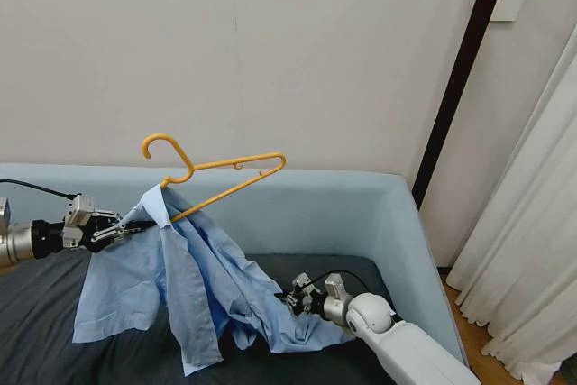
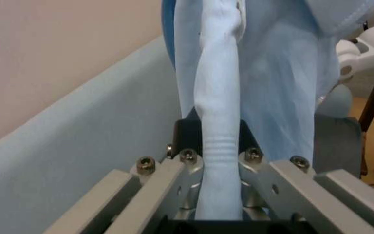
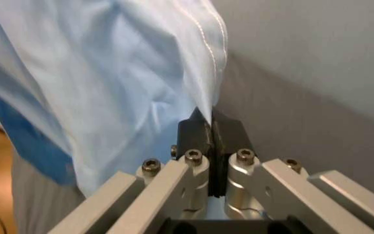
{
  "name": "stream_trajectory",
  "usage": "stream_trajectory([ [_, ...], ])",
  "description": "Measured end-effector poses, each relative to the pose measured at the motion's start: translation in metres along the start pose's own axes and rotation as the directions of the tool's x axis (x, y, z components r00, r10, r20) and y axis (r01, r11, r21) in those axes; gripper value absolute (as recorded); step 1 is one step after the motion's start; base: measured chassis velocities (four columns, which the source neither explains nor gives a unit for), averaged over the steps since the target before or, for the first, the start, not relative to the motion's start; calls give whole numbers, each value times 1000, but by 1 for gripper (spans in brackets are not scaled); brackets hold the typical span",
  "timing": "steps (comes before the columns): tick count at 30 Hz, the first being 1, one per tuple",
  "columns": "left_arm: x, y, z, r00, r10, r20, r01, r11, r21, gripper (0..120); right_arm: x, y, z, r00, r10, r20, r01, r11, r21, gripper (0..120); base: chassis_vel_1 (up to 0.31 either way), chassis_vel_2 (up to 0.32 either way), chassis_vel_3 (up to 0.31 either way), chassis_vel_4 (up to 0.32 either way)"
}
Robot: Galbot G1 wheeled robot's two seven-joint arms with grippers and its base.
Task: Pick up the clothes from the sofa and hang them on the clothes hanger.
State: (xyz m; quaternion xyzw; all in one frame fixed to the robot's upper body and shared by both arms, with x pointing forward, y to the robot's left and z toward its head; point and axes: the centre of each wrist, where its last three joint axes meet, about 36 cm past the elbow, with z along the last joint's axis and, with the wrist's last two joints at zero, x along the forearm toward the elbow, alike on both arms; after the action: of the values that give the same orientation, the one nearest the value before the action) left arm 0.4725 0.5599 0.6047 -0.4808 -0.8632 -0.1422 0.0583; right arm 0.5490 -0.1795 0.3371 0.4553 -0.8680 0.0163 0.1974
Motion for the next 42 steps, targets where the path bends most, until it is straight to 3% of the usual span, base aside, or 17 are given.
stream_trajectory([
  [5,0,0,3,1000,4,2,-4,1000,-6,1,28,-9,-26,990,-11,141,15,1000,-28,0,0,0,0,0],
  [8,-2,-1,7,1000,2,15,-2,1000,-8,1,57,-14,-51,958,-69,278,86,995,-51,0,0,0,0,0],
  [13,-9,-4,12,999,19,39,-19,1000,-11,1,84,-11,-80,927,-74,367,98,994,-48,0,0,0,0,0],
  [21,-19,-12,6,993,85,77,-83,996,-32,1,99,8,-110,913,146,380,-124,989,-81,0,0,0,0,0],
  [26,-25,-17,4,986,150,70,-147,988,-47,1,105,24,-139,865,302,400,-269,953,-137,0,0,0,0,0],
  [29,-26,-19,6,983,175,48,-173,984,-52,1,109,30,-151,844,336,419,-290,942,-170,0,0,0,0,0],
  [42,-21,-18,27,983,165,-82,-170,984,-51,1,141,62,-195,767,211,606,-181,977,-111,0,0,0,0,0],
])
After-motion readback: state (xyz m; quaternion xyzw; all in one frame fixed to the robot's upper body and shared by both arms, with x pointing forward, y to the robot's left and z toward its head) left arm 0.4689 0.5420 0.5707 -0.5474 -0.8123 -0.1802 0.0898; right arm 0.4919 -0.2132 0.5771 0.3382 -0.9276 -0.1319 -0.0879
